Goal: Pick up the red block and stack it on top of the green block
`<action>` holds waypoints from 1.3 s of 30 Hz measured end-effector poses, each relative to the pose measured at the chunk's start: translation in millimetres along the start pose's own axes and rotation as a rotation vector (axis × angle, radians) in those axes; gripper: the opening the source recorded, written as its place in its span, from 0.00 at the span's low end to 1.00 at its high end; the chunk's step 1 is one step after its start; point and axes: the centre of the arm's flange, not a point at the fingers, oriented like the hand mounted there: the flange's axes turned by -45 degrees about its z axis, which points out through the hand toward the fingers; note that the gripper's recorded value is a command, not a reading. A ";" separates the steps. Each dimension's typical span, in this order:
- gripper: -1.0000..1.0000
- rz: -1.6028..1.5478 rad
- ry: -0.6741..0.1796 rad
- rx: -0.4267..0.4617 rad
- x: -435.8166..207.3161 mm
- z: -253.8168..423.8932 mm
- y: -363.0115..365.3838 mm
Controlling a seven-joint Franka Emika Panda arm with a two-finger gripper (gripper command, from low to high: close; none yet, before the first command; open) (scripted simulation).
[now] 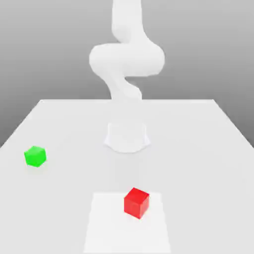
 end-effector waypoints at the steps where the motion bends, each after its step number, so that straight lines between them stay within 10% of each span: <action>1: 0.50 -0.030 -0.031 0.023 -5.2 23.1 3.0; 24: 0.50 -0.856 -0.653 0.329 -293.0 334.9 -33.8; 39: 0.50 -0.900 -0.665 0.331 -335.8 379.7 -32.9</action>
